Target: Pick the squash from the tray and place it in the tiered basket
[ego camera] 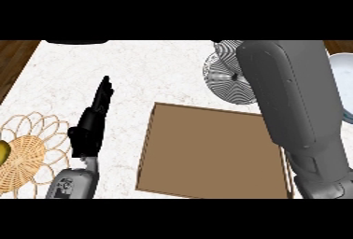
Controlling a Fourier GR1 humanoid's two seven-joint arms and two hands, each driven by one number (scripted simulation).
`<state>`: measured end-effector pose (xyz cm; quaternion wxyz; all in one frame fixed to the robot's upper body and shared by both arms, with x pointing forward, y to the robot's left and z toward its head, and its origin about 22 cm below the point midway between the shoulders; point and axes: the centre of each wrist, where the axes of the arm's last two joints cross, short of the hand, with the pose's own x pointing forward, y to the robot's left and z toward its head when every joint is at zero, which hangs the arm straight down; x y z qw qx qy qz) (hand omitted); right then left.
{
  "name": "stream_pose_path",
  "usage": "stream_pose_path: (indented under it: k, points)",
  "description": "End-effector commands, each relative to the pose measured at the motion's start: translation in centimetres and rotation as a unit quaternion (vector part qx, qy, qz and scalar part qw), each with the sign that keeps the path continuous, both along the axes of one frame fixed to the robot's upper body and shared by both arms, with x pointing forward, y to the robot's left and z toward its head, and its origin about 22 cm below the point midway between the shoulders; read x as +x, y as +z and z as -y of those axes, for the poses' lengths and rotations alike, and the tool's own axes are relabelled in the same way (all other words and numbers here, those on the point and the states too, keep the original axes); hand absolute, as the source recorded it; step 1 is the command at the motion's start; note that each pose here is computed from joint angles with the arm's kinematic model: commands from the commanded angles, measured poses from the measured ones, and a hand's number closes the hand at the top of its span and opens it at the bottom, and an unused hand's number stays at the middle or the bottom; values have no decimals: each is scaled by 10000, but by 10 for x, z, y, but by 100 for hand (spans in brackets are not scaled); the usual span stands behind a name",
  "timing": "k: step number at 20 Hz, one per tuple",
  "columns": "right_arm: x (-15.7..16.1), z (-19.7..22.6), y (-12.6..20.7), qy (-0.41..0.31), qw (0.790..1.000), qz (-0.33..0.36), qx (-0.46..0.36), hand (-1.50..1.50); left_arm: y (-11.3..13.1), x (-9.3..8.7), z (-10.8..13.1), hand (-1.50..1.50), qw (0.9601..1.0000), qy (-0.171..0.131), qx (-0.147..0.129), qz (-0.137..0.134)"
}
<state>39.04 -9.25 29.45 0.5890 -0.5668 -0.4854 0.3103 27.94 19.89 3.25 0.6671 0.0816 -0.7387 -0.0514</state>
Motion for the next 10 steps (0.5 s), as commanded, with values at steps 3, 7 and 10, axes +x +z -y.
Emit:
stream_pose_path:
  k: [3,7,10]
  points:
    - [27,21,-20,-342,9992,40,-200,150,-15,-12,4,0,10000,-52,32,-63]
    - [36,44,-36,-433,9983,-83,-378,150,-16,-21,10,0,10000,17,-47,-50]
    - [47,48,-39,-844,9945,-92,606,150,-7,-14,4,0,9999,-61,-52,-64]
